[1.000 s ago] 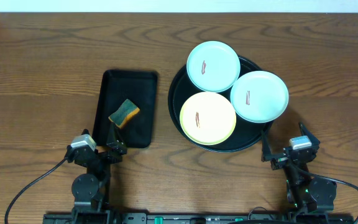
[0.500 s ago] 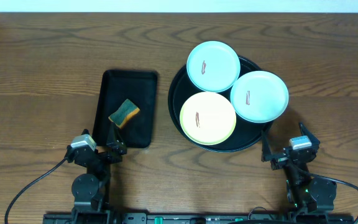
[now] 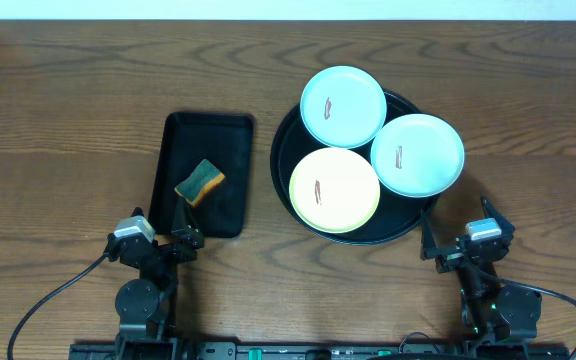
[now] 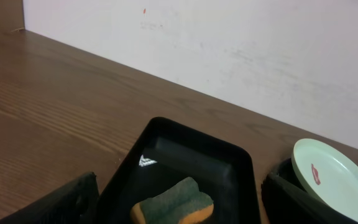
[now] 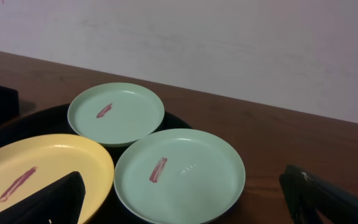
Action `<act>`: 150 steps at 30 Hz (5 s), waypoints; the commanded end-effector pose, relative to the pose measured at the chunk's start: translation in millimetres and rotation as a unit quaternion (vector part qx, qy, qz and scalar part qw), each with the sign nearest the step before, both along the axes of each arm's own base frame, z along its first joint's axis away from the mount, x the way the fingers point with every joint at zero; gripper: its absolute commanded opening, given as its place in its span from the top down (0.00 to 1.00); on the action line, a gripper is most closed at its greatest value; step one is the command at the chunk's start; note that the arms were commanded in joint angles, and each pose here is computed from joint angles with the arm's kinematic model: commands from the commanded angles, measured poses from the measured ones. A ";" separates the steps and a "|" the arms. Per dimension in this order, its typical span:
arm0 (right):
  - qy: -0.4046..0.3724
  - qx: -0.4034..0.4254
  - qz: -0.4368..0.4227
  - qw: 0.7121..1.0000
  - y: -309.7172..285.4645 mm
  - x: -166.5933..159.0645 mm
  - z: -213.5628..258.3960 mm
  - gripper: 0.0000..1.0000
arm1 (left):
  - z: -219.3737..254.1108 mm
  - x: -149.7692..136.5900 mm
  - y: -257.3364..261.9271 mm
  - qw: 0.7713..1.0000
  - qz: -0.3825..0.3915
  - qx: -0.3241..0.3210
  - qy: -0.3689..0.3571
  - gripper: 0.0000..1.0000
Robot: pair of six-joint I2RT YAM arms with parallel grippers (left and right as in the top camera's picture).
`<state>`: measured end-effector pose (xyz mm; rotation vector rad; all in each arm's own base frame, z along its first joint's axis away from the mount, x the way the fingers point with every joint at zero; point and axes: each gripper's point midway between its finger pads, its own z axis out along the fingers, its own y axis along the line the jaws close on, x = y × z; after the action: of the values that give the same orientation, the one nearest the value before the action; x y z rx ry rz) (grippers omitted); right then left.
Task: Clean dirty plates on tray and stack at the side
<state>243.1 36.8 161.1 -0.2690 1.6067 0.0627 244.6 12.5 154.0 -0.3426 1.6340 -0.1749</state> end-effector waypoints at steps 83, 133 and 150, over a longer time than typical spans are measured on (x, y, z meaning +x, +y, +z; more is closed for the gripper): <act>0.340 0.138 0.156 0.917 67.6 98.2 123.6 0.01 | 91.4 39.7 -21.5 0.940 -0.046 -0.029 0.337 0.15; 0.408 0.157 0.199 0.877 96.2 91.5 94.0 0.01 | -97.6 79.2 -36.3 0.791 -0.083 0.041 0.604 0.46; 0.408 0.157 0.199 0.877 96.2 91.4 93.9 0.01 | -168.1 51.6 -51.7 0.739 -0.103 -0.011 0.666 0.93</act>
<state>334.4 130.8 248.1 -0.3372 2.3256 0.8432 309.1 -36.3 -2.2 -0.2844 3.0577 -0.0860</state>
